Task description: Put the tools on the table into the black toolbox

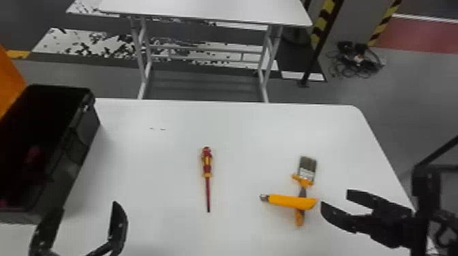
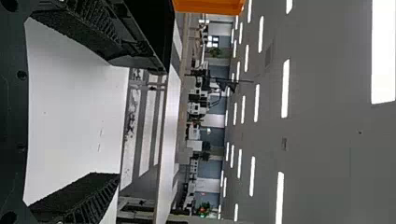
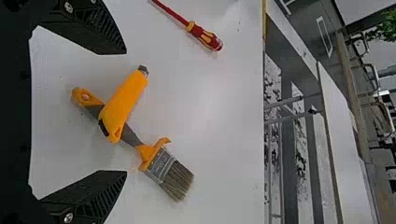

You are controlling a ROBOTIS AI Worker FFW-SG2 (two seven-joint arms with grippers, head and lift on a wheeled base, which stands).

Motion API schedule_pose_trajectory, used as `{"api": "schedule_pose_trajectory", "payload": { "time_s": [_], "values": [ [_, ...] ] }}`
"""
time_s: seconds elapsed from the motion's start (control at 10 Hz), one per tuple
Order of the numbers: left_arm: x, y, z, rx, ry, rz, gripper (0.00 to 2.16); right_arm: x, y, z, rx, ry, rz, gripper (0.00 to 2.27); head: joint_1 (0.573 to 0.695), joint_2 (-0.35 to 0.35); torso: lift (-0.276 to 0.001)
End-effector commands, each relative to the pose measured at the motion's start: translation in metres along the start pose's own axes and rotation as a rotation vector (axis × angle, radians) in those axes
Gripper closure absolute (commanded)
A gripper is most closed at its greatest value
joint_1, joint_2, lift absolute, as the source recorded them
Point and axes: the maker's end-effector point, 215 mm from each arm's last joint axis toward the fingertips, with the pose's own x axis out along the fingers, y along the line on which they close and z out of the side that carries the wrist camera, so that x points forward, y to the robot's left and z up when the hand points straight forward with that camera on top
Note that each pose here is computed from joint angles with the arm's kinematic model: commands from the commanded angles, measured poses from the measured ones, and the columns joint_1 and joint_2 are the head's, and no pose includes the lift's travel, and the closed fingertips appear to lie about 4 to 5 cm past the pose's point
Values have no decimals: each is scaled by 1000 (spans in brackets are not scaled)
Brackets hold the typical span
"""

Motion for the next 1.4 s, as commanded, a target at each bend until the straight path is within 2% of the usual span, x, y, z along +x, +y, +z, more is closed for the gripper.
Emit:
{"api": "schedule_pose_trajectory", "payload": {
  "time_s": [0.0, 0.3, 0.4, 0.8, 1.1, 1.3],
  "values": [
    [-1, 2, -1, -1, 3, 3, -1, -2, 2, 5, 45, 28, 7, 80, 695, -134, -75],
    [-1, 4, 0, -3, 2, 5, -1, -4, 12, 14, 75, 65, 14, 70, 695, -118, -75],
    [-2, 4, -1, -3, 3, 5, -1, -3, 12, 14, 57, 89, 13, 63, 695, -110, -75],
    [-4, 2, -1, -7, 6, 1, -1, 17, 21, 8, 71, 210, -17, -1, 695, -98, -75],
    [-4, 0, -1, -7, 5, -5, -1, 30, 17, 39, 33, 225, -55, -1, 695, -74, -75],
    [-5, 2, -1, -6, 5, -4, -1, 32, 16, 58, 27, 220, -25, -1, 695, -67, -75]
  ]
}}
